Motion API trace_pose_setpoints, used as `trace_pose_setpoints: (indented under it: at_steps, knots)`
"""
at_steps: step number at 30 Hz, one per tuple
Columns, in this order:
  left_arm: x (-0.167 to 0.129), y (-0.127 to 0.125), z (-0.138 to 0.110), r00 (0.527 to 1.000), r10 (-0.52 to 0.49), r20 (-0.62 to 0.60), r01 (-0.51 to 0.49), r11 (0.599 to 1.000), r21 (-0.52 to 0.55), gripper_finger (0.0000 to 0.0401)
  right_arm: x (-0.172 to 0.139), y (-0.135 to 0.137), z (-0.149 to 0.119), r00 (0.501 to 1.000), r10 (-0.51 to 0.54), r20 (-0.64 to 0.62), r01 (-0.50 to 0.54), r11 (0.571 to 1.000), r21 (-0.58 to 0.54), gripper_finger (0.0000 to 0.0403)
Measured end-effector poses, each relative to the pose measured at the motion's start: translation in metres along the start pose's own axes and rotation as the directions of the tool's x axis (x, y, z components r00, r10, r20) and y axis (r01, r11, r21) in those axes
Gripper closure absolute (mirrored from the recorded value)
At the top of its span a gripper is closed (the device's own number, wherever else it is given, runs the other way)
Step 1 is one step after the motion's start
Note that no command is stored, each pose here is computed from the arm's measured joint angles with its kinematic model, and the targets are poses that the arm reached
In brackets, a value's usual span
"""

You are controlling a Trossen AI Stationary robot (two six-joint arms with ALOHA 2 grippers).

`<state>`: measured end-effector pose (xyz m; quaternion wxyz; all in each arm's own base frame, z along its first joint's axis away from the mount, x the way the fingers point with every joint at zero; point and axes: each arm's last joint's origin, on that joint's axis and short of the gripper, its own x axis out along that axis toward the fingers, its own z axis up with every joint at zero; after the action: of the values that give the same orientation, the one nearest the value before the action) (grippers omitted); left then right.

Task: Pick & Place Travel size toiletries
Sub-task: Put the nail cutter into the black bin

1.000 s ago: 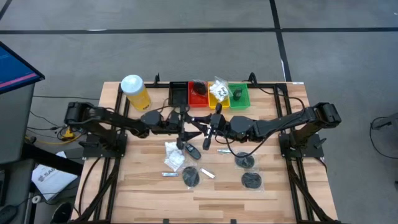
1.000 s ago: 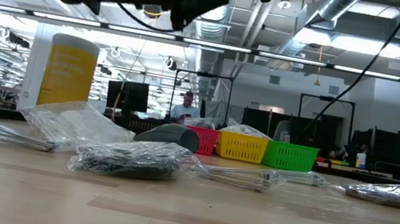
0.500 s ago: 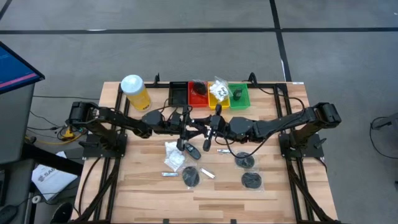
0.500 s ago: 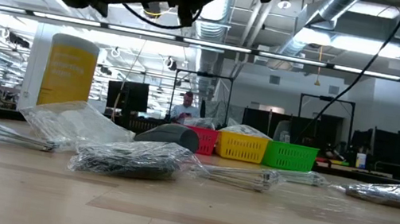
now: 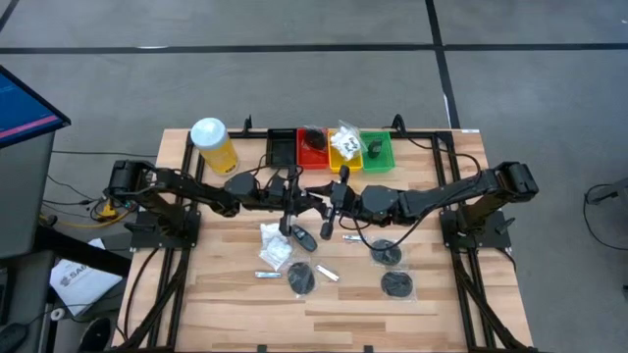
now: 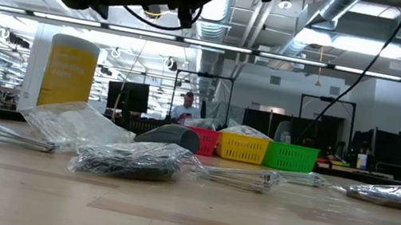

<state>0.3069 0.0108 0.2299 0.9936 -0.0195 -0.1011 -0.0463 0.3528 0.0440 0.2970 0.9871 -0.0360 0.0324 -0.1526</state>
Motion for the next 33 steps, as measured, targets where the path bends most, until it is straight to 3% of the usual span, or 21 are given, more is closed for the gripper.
trace_pose_setpoints:
  at_steps: [3,8,15,22,33]
  knots:
    - [-0.005,0.003,-0.002,1.000,0.016,-0.010,-0.016,1.000,-0.009,0.0397,0.001,-0.002,0.000,1.000,-0.027,-0.004,0.027,1.000,-0.007,0.0297]
    - [-0.021,0.012,-0.002,0.998,0.065,-0.020,-0.066,0.997,-0.032,0.0397,0.000,-0.006,-0.001,0.987,-0.160,-0.016,0.159,0.986,-0.054,0.0278]
    - [-0.061,0.030,-0.002,0.961,0.270,-0.063,-0.272,0.962,-0.026,0.0397,0.000,-0.007,-0.002,0.983,-0.179,-0.027,0.177,0.982,-0.064,0.0251]
    - [-0.077,0.045,-0.012,0.845,0.494,-0.202,-0.501,0.865,0.019,0.0397,0.001,-0.007,-0.003,0.984,-0.176,-0.033,0.173,0.982,-0.068,0.0243]
    - [-0.069,0.071,-0.021,0.643,0.686,-0.339,-0.711,0.700,0.067,0.0397,0.000,-0.007,-0.004,0.984,-0.171,-0.046,0.167,0.983,-0.069,0.0262]
